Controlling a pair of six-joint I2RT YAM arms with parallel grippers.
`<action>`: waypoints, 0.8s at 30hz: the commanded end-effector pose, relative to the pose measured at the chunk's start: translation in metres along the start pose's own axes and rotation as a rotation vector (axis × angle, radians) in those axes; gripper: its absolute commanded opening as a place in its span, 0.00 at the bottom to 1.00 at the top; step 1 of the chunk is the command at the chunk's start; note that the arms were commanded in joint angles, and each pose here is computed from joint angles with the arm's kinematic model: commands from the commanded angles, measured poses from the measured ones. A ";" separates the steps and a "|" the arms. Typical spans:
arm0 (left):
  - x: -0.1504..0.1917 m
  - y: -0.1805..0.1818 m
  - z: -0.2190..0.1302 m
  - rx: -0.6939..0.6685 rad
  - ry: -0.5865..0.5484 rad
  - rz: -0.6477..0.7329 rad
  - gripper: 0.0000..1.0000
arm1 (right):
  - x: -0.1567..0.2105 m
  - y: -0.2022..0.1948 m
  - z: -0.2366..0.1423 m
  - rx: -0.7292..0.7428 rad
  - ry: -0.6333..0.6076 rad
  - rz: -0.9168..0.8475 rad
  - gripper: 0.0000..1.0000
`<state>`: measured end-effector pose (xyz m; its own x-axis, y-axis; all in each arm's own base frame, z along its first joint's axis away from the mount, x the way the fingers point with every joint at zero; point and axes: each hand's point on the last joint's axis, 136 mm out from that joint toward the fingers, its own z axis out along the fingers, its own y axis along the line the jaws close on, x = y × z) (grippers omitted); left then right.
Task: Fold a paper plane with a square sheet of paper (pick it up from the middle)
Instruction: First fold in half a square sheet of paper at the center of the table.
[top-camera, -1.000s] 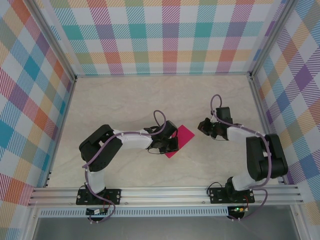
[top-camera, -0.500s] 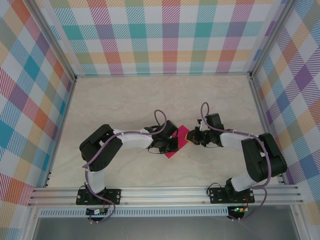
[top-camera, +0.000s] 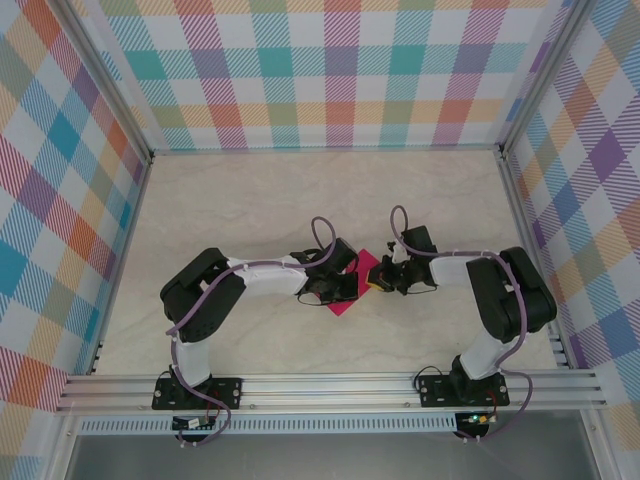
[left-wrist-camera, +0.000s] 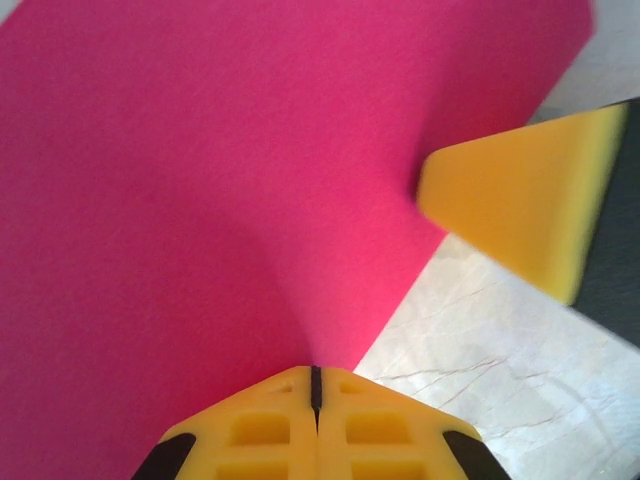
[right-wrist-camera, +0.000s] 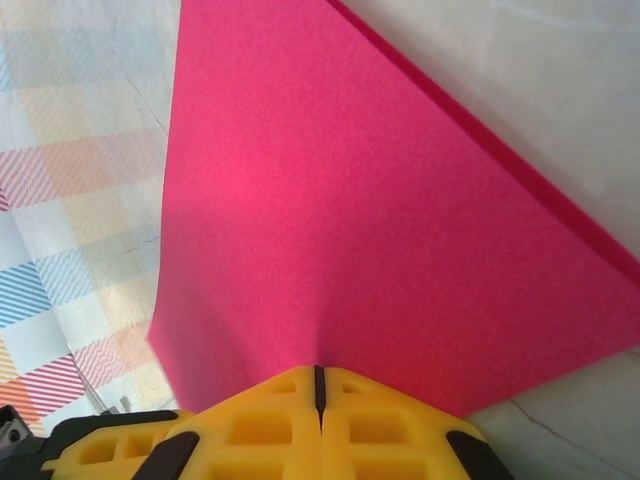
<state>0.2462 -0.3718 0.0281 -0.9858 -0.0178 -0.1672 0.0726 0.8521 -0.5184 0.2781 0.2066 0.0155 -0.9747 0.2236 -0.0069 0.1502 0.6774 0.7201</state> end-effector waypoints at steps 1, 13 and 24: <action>-0.017 -0.025 -0.013 0.088 -0.094 0.049 0.02 | -0.004 -0.007 0.005 0.042 0.002 -0.019 0.01; 0.001 -0.008 0.009 0.100 0.004 0.030 0.02 | -0.001 -0.017 0.012 0.063 0.023 -0.001 0.01; 0.022 0.035 0.012 0.066 0.049 -0.003 0.02 | 0.000 -0.021 0.011 0.082 0.020 -0.003 0.01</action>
<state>0.2451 -0.3731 0.0204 -0.9824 -0.0050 -0.1866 0.1156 0.7683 -0.6295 0.2830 0.2110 0.0145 -0.9801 0.1985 -0.0094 0.1295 0.6736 0.7276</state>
